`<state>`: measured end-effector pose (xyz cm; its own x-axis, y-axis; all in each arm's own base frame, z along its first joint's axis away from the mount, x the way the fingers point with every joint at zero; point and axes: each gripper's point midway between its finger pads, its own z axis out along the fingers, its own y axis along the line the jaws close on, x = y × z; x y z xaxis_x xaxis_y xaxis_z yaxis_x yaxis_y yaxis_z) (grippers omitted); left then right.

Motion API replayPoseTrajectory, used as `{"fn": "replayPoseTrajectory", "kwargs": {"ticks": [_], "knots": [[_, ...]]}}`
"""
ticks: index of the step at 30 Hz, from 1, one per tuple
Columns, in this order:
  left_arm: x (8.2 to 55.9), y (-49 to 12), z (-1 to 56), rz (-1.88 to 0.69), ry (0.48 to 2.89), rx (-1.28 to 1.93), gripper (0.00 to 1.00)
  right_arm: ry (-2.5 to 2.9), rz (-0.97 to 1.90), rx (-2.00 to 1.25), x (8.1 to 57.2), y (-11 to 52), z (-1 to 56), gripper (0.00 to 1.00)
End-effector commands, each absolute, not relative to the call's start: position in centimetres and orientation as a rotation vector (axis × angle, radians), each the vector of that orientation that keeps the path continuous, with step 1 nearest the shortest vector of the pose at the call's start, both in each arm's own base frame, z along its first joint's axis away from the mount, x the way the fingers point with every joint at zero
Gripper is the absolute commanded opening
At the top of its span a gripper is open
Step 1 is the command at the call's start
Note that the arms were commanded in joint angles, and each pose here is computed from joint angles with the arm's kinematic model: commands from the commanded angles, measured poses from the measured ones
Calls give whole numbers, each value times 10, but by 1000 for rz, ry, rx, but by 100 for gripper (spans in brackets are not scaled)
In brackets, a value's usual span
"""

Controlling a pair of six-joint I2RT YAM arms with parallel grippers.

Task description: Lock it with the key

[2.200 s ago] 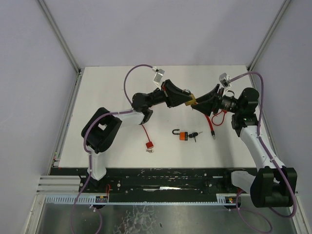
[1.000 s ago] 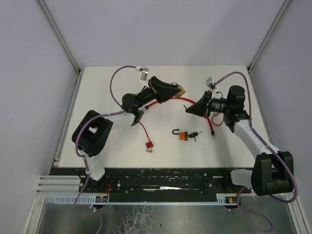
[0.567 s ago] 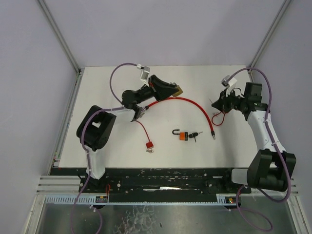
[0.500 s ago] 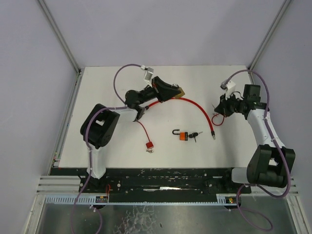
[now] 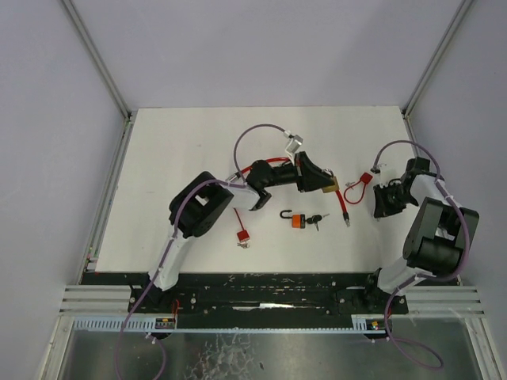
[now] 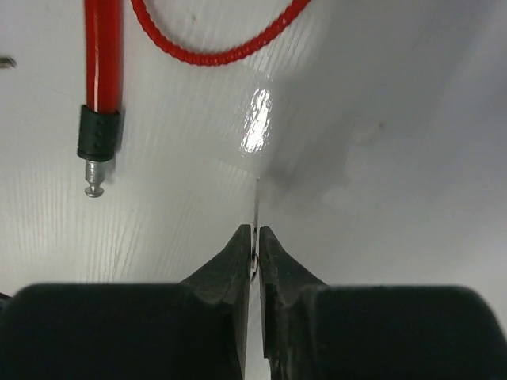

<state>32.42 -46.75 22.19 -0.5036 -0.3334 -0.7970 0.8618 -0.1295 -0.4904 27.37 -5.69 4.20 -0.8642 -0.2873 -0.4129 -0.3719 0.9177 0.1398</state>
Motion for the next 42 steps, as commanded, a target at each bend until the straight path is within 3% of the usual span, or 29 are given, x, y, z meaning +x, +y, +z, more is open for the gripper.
{"fn": "replayPoseTrajectory", "kwargs": {"ticks": [1,6,8,11,16,21,31,42], "knots": [[326,-482,228,-1734,1206,655,0,2777,328,-505,262,-59,30,18],[321,-486,224,-1722,1204,677,0,2707,294,-503,269,-60,44,47],[321,-485,227,-1719,1201,665,0,2600,294,-519,276,-53,69,55],[324,-481,233,-1714,1195,609,0,2319,374,-622,286,-22,122,68],[324,-463,254,-1757,1158,444,0,1644,568,-923,261,61,217,99],[331,-440,280,-1773,1158,227,0,1425,570,-900,267,91,274,100],[358,-441,272,-1551,1416,-96,0,1478,488,-886,287,98,250,100],[353,-463,260,-1385,1525,-144,0,1519,438,-839,307,104,233,99]]}}
